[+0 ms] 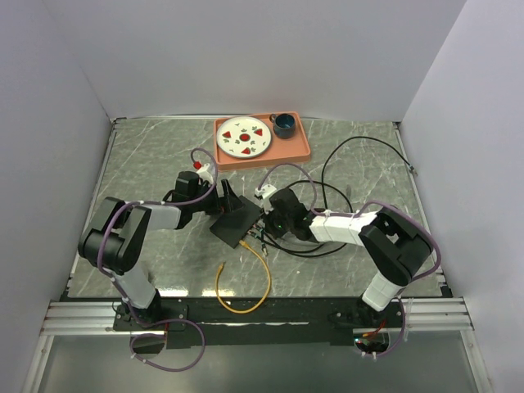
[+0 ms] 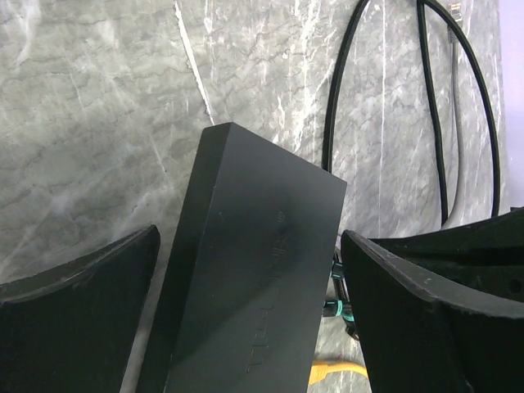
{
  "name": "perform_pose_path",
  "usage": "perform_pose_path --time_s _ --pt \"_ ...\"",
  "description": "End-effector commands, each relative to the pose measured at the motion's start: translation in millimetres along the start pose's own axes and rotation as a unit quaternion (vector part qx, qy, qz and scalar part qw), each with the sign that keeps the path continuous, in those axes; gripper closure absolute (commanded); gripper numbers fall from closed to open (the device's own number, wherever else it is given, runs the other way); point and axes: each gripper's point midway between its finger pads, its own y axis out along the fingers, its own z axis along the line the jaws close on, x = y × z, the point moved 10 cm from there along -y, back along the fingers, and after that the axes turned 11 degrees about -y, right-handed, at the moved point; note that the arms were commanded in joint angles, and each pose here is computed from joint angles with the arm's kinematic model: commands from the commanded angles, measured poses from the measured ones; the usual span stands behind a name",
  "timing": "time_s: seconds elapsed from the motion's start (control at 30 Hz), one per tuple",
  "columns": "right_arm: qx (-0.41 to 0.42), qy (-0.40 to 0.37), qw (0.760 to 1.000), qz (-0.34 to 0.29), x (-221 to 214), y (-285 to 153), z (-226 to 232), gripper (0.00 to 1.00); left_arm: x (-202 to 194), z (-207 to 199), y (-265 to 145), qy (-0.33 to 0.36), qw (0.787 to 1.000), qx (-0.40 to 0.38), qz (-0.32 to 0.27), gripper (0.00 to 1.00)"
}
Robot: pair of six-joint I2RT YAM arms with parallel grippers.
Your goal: Insert the plug into the switch port
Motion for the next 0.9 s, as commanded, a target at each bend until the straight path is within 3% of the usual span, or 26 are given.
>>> perform_pose_path --time_s 0.0,0.87 --pt "-0.025 0.006 0.999 -0.022 16.7 1.5 -8.5 1.00 11.5 -9.6 2.9 0.018 0.999 -0.030 -0.012 0.02" --pt "-0.040 0.012 0.999 -0.012 21.1 7.6 -12.5 1.00 9.5 -9.3 6.5 0.018 0.999 -0.048 0.010 0.05"
